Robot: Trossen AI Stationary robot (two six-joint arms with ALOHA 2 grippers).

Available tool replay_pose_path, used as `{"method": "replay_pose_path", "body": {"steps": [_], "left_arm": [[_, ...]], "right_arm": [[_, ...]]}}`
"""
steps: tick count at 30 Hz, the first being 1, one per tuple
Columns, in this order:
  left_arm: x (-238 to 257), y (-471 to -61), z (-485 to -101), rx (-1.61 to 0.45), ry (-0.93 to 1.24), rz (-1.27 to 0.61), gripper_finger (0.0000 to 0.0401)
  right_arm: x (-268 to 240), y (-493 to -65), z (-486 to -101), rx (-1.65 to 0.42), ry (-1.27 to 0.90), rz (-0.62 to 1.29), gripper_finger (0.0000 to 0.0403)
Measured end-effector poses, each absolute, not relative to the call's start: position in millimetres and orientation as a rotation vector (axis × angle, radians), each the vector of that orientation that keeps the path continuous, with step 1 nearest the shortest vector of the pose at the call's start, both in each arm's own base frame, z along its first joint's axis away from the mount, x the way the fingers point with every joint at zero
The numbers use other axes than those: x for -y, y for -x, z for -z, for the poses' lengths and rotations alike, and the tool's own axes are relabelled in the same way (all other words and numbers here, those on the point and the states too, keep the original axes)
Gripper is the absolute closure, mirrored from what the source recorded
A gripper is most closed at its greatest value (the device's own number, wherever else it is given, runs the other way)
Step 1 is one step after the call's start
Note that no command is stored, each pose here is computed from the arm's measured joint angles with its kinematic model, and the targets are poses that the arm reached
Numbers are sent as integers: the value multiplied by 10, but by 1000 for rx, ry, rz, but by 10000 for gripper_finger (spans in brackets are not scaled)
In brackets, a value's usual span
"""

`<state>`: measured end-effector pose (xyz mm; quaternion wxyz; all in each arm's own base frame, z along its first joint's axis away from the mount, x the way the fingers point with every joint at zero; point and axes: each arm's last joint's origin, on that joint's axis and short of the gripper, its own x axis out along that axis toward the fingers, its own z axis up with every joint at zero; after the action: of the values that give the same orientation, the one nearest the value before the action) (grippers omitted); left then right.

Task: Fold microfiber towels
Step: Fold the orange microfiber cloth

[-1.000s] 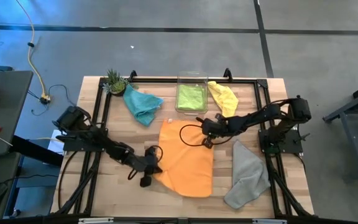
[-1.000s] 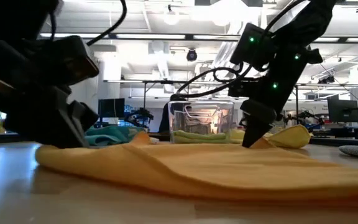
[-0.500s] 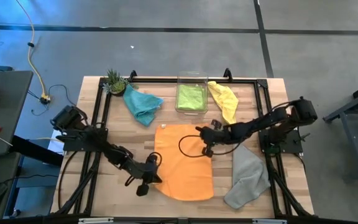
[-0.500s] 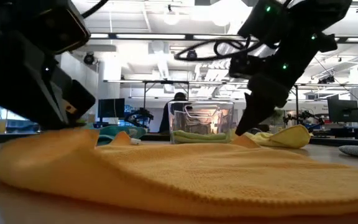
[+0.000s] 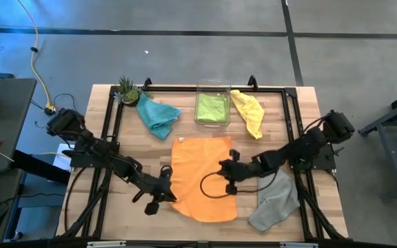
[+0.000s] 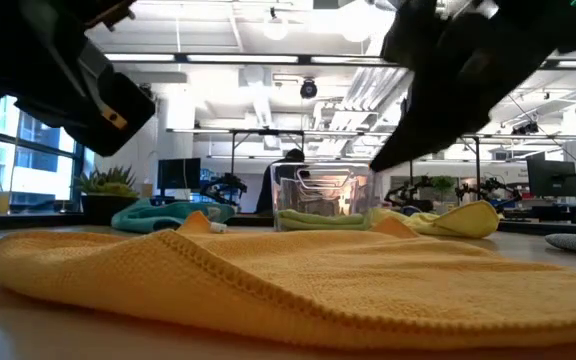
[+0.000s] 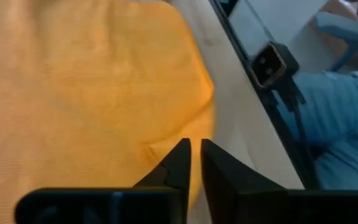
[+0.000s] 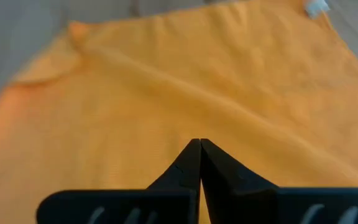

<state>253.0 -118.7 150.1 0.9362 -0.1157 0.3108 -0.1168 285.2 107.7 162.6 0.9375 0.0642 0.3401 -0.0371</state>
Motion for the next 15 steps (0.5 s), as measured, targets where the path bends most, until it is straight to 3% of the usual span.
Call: {"method": "replay_pose_path", "body": {"steps": [5, 15], "left_arm": [[1255, -2661, -1382, -720, 198, 234, 312], [1329, -2909, -1289, -875, 139, 122, 224]], "right_arm": [[-1367, -2829, -1773, -666, -111, 22, 385], [-1524, -2777, -1844, -654, -79, 54, 310]]}}
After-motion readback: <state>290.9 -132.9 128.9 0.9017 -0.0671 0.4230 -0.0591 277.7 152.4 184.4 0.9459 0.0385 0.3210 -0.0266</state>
